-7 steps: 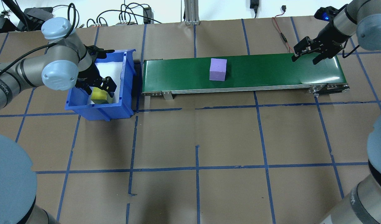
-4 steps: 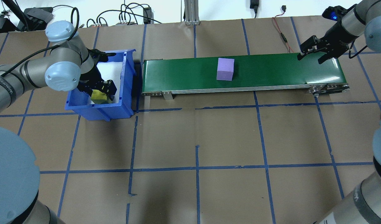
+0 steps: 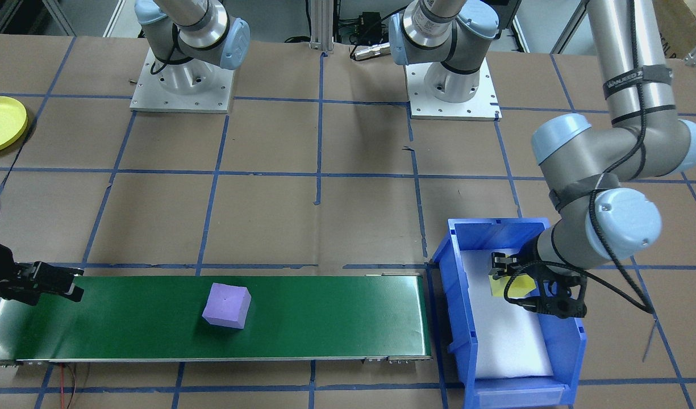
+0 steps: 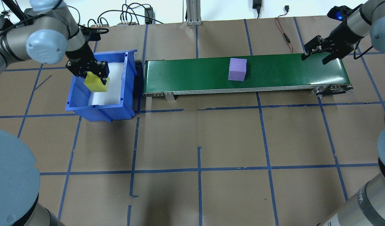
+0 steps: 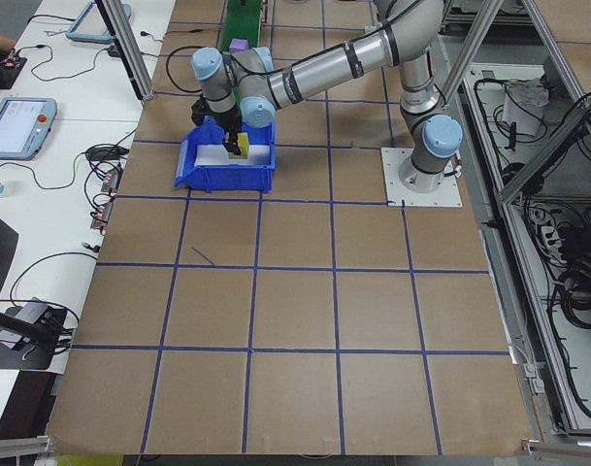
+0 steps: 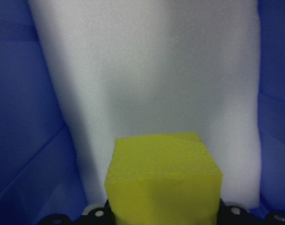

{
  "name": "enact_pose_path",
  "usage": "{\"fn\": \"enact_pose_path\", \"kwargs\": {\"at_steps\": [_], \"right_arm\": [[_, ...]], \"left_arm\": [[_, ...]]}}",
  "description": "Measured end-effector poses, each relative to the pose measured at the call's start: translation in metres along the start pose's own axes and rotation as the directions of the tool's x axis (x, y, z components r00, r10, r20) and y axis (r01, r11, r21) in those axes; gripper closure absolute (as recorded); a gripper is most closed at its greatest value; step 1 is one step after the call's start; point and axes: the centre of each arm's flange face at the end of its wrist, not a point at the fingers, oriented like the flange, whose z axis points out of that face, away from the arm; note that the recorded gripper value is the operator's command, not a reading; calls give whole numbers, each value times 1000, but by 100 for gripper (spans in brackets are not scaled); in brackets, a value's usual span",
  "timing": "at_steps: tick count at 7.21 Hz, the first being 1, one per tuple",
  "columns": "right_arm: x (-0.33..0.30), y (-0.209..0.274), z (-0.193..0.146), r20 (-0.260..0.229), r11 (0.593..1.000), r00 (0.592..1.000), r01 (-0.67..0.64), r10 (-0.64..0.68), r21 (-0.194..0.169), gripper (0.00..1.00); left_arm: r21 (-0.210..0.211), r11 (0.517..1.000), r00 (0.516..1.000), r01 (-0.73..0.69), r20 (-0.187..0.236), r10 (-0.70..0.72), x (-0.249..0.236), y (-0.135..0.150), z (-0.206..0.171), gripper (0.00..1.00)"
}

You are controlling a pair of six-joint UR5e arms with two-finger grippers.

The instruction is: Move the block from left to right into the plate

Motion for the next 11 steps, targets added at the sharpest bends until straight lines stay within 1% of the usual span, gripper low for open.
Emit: {"fn": "enact_pose_path", "kwargs": {"at_steps": [1, 2, 3, 4, 5, 6, 7, 8, 9, 10, 11], "right_arm": [[-1, 0, 0, 7, 1000, 1000, -2, 2, 3, 0], [-1, 0, 0, 13, 1000, 1000, -3, 3, 4, 0], [-2, 0, 1, 17, 1000, 1000, -4, 4, 4, 0], [-2, 1, 2, 20, 1000, 1000, -5, 5, 2, 0], [-2, 2, 4, 21, 1000, 1000, -6, 6, -1, 0], [-1, 3, 5, 22, 1000, 1000, -7, 7, -2, 0], [-1, 3, 5, 22, 1000, 1000, -7, 7, -2, 0], [-1, 3, 5, 22, 1000, 1000, -6, 6, -3, 0], [-1, 3, 5, 22, 1000, 1000, -6, 6, -3, 0], [-1, 3, 5, 21, 1000, 1000, -6, 7, -3, 0], [-1, 3, 5, 22, 1000, 1000, -7, 7, -3, 1]], "left_arm": [[41, 998, 999, 43, -9, -43, 20, -2, -38, 49], [99, 994, 999, 41, -7, -40, 56, -2, -64, 49], [149, 989, 1000, 4, -7, -3, 99, -1, -75, 49], [171, 984, 999, -47, -8, 50, 142, -1, -70, 49], [183, 979, 995, -96, -4, 98, 185, -3, -51, 49], [192, 975, 994, -109, -2, 111, 218, -7, -25, 48], [200, 975, 995, -97, -2, 99, 233, -10, 3, 48], [201, 975, 996, -89, 3, 91, 237, -10, 26, 28], [203, 976, 996, -85, 12, 84, 238, -11, 40, 0], [208, 975, 997, -79, 18, 77, 238, -14, 46, 0], [223, 972, 997, -71, 20, 69, 238, -15, 40, 0]]}}
